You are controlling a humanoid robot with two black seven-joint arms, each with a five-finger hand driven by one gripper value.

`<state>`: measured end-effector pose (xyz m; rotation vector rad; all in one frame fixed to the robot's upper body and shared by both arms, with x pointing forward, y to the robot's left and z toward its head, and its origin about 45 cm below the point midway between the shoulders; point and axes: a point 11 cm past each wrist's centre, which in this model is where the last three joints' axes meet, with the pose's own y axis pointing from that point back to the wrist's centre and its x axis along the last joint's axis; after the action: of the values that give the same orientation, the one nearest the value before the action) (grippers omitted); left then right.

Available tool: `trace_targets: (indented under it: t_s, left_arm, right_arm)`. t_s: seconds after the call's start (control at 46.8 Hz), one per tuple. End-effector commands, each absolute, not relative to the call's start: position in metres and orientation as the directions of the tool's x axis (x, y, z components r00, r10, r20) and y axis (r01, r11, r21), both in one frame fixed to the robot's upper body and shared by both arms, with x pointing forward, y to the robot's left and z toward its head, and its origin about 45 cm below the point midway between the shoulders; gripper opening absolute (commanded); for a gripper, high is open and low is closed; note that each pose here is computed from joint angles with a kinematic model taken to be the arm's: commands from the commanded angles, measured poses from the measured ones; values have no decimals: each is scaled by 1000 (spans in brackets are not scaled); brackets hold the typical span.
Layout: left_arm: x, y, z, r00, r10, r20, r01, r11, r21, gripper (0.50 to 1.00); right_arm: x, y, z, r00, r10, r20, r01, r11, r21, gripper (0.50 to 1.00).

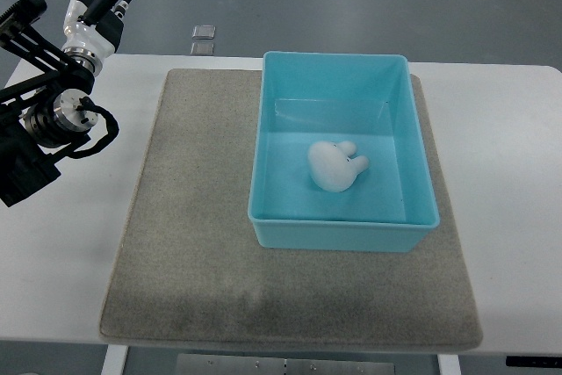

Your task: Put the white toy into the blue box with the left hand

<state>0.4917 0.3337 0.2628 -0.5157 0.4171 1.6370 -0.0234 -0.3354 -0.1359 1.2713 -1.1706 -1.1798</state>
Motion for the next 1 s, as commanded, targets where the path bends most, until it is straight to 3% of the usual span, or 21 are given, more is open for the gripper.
trace_targets:
  t_s: [0.0, 0.256, 0.598, 0.812, 0.983]
  left_arm:
    - [488, 333, 256, -110, 801, -589, -991, -133, 3, 996]
    - [476, 322, 236, -120, 765, -632, -993, -103, 65, 996]
    - [477, 320, 237, -98, 780, -618, -995, -84, 51, 996]
    - [477, 314, 243, -16, 770, -638, -1000, -23, -2, 994]
    - [477, 319, 241, -40, 775, -630, -999, -46, 8, 994]
  right_arm:
    - [-23, -336, -136, 55, -998, -28, -20, -29, 999, 936]
    - [-23, -336, -136, 54, -998, -28, -21, -29, 999, 936]
    - [-23, -335, -136, 55, -998, -29, -20, -30, 999, 936]
    - [-23, -335, -136, 55, -998, -29, -20, -30, 999, 936]
    - [-23, -335, -136, 54, -998, -29, -21, -30, 999, 936]
